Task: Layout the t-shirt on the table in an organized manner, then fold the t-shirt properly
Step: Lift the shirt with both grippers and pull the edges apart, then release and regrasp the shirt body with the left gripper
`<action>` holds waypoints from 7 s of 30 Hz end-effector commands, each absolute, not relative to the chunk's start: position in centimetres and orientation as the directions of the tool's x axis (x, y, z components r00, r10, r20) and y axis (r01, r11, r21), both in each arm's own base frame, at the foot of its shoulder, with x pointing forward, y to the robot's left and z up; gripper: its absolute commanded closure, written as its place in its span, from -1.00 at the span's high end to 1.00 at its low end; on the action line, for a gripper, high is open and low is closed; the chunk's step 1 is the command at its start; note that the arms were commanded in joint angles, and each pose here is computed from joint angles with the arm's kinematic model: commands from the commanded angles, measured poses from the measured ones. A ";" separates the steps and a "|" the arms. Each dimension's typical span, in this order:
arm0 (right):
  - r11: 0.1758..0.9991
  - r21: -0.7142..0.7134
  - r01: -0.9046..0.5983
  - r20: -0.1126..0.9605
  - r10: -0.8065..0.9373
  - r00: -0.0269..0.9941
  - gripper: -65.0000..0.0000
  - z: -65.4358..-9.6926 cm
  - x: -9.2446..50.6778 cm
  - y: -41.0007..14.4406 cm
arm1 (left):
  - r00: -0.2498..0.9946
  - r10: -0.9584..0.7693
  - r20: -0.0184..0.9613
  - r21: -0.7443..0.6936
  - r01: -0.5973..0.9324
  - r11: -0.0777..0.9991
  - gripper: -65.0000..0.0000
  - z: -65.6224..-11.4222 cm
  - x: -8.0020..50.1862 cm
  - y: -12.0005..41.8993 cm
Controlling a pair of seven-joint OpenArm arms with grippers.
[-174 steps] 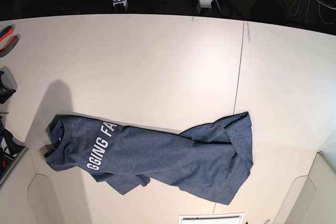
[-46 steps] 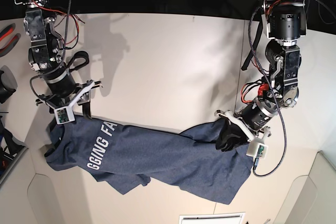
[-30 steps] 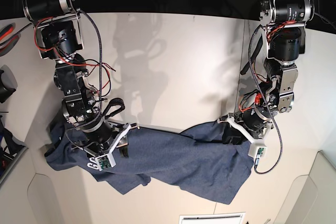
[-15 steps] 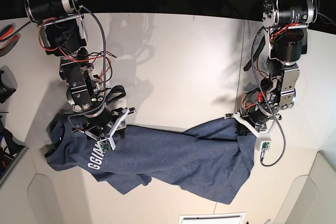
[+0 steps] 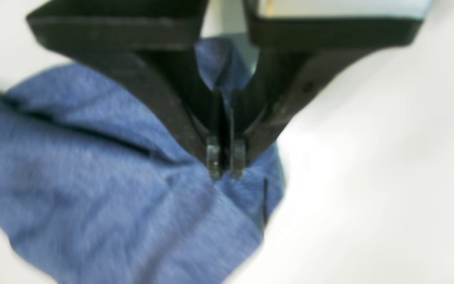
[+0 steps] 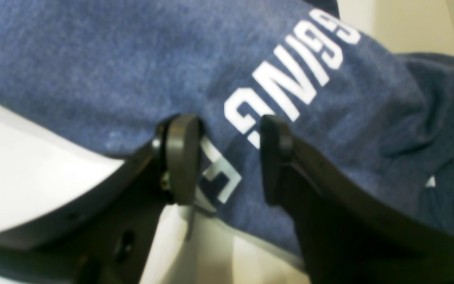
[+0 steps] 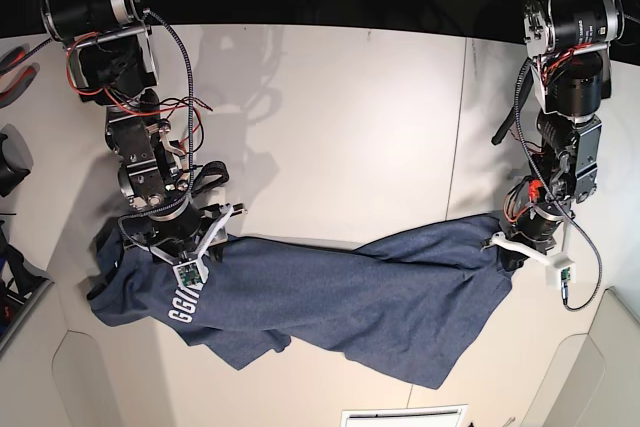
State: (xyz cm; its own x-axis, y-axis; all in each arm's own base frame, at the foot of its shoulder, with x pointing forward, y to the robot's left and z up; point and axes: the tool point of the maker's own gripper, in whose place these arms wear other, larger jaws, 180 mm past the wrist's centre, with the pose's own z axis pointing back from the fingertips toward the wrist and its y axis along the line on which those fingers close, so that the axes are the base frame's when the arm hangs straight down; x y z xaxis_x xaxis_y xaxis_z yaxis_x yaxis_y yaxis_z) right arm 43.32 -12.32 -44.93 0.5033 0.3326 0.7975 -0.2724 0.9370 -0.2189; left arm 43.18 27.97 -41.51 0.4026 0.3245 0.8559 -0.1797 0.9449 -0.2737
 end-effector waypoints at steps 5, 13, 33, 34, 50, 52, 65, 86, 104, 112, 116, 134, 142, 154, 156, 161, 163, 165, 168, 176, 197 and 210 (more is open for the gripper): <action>0.932 -0.245 -0.266 0.816 0.346 0.463 -0.21 -44.1 43.8 -12.5 | 0.328 0.360 0.874 -0.301 -0.217 0.929 -1.00 -39.2 44.1 30.2; 0.932 -0.237 -0.274 0.815 0.344 0.466 -0.22 -45.0 42.7 -12.3 | 0.398 0.313 0.863 -0.192 -0.315 0.930 -1.00 -41.4 42.2 32.2; 0.926 -0.238 -0.291 0.786 0.360 0.502 -0.34 -47.4 38.5 -13.3 | 0.472 0.244 0.847 -0.241 -0.068 0.968 -1.00 -44.2 37.1 27.8; 0.925 -0.245 -0.292 0.789 0.365 0.494 -0.34 -47.2 38.2 -13.4 | 0.459 0.232 0.858 -0.241 -0.040 0.970 -1.00 -43.6 37.1 27.4; 0.905 -0.304 -0.297 0.895 0.378 0.235 -0.34 -36.9 37.0 -11.6 | 0.224 0.167 0.960 -0.191 0.087 0.978 -1.00 -33.0 36.9 27.4; 0.905 -0.310 -0.291 0.900 0.378 0.218 -0.34 -36.2 37.7 -11.6 | 0.219 0.166 0.961 -0.189 0.088 0.978 -1.00 -32.8 37.1 27.4; 0.919 -0.278 -0.279 0.917 0.340 0.208 -0.34 -35.3 38.4 -11.5 | 0.214 0.171 0.962 -0.194 0.088 0.977 -0.53 -32.8 37.2 27.2; 0.958 -0.109 -0.266 0.966 0.165 0.198 -0.34 -33.7 40.8 -7.1 | 0.152 0.056 0.987 -0.086 0.193 0.977 -0.54 -30.3 42.2 22.4; 0.948 -0.128 -0.292 0.828 0.264 0.494 -0.34 -43.3 47.2 -6.6 | 0.408 -0.158 0.899 0.021 0.320 0.947 -0.54 -38.6 51.0 15.2; 0.941 -0.114 -0.318 0.773 0.285 0.567 -0.34 -47.3 43.6 -6.2 | 0.538 -0.217 0.814 0.013 0.356 0.934 -0.54 -44.9 45.9 15.0; 0.941 -0.100 -0.322 0.752 0.283 0.595 -0.34 -49.3 41.3 -6.3 | 0.608 -0.222 0.762 -0.012 0.356 0.934 -0.54 -48.5 42.2 15.2; 0.938 -0.150 -0.312 0.783 0.306 0.541 -0.34 -49.0 36.9 -9.6 | 0.544 -0.257 0.799 -0.083 0.523 0.848 -0.54 -45.2 33.3 8.7; 0.949 -0.131 -0.287 0.844 0.258 0.470 -0.34 -45.7 36.5 -9.9 | 0.466 -0.209 0.859 -0.027 0.450 0.893 -0.54 -42.4 35.0 9.4; 0.955 -0.109 -0.276 0.925 0.199 0.325 -0.34 -39.5 39.0 -8.3 | 0.251 -0.185 0.950 0.149 0.157 0.976 -0.54 -34.9 40.7 17.5; 0.961 -0.068 -0.266 0.934 0.155 0.322 -0.34 -39.0 39.2 -8.1 | 0.281 -0.176 0.944 0.145 0.126 0.981 -0.54 -34.6 41.7 18.8; 0.958 -0.026 -0.284 0.937 0.122 0.327 -0.34 -39.0 39.0 -6.7 | 0.370 -0.055 0.927 0.052 0.019 0.998 -0.54 -35.6 45.0 23.1; 0.950 -0.011 -0.313 0.935 0.121 0.332 -0.34 -39.0 38.8 -5.9 | 0.400 -0.008 0.916 0.003 0.014 1.000 -0.53 -36.3 46.1 24.1; 0.939 0.003 -0.343 0.936 0.118 0.332 -0.34 -39.0 38.6 -5.2 | 0.423 0.061 0.904 -0.077 0.022 0.997 -0.53 -36.8 47.2 24.4; 0.927 0.022 -0.373 0.937 0.111 0.330 -0.34 -38.9 38.4 -4.2 | 0.442 0.123 0.889 -0.169 0.065 0.983 -0.46 -37.2 48.6 23.6; 0.919 0.057 -0.390 0.941 0.081 0.329 -0.34 -38.6 38.3 -2.5 | 0.425 0.198 0.883 -0.227 0.016 0.974 -0.26 -38.0 49.7 24.2; 0.918 0.062 -0.392 0.939 0.080 0.335 -0.34 -38.8 38.0 -2.4 | 0.442 0.122 0.889 -0.149 0.027 0.988 -0.26 -39.7 49.9 20.4; 0.918 0.063 -0.392 0.938 0.080 0.337 -0.34 -38.9 37.9 -2.4 | 0.458 0.206 0.864 -0.233 0.002 0.972 -0.26 -41.6 48.6 20.6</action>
